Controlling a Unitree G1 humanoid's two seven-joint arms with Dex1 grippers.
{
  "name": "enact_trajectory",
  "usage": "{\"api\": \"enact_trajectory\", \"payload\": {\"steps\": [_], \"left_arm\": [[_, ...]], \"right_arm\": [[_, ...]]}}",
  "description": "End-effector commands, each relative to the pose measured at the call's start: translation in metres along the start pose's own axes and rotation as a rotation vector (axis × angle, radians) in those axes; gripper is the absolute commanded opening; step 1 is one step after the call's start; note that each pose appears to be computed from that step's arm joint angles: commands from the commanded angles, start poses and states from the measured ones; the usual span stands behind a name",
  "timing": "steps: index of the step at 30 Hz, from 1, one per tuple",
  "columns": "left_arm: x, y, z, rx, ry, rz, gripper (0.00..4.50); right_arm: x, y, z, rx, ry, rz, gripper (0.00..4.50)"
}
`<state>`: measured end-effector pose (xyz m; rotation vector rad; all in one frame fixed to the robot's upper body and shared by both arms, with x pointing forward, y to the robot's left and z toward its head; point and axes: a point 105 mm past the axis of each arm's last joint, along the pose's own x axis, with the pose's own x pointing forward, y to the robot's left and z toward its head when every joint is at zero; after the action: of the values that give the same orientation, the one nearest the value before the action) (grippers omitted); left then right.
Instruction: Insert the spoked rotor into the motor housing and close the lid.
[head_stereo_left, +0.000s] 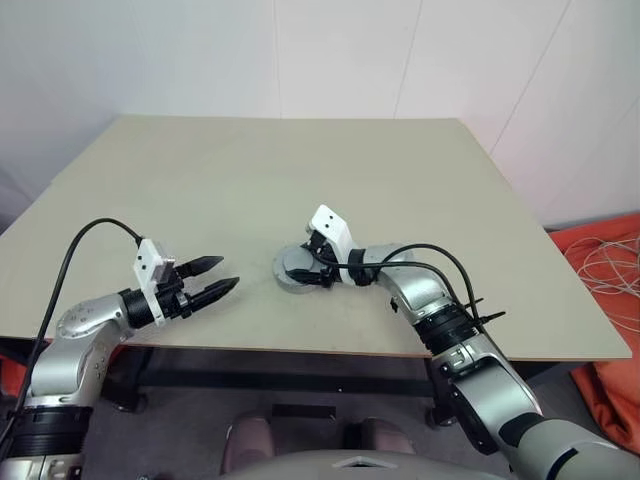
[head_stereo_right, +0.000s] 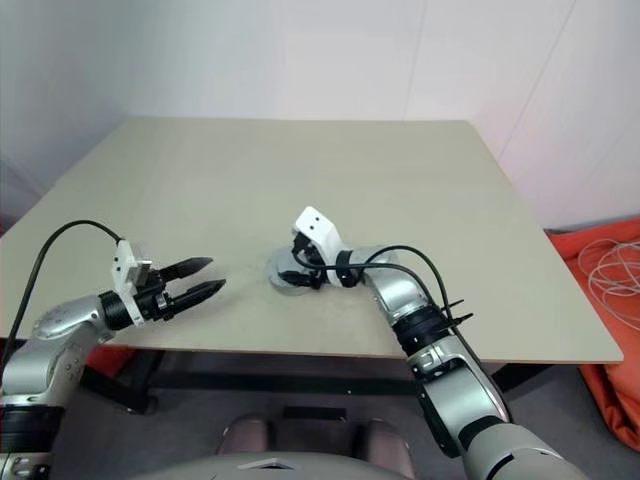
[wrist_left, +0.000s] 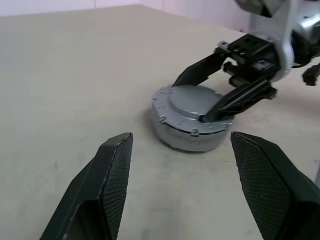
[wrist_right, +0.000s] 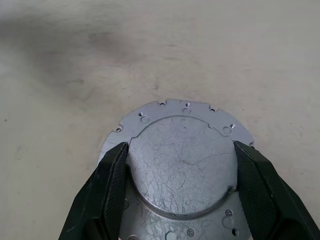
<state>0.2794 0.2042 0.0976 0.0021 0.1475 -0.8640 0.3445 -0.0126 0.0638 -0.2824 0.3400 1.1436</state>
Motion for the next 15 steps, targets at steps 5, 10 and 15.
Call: {"api": "enact_trajectory", "payload": {"steps": [5, 10, 15], "left_arm": [[0.002, 0.018, 0.017, 0.042, -0.010, 0.072, 3.34], [0.000, 0.022, 0.021, 0.033, -0.008, 0.084, 3.34], [0.011, 0.015, 0.020, -0.017, 0.000, 0.026, 3.14]], "right_arm": [[-0.004, -0.003, -0.023, 0.020, 0.096, 0.005, 3.15], [-0.005, -0.008, -0.023, 0.014, 0.097, -0.008, 3.15], [-0.003, -0.009, -0.022, 0.015, 0.094, -0.010, 3.15]]}}
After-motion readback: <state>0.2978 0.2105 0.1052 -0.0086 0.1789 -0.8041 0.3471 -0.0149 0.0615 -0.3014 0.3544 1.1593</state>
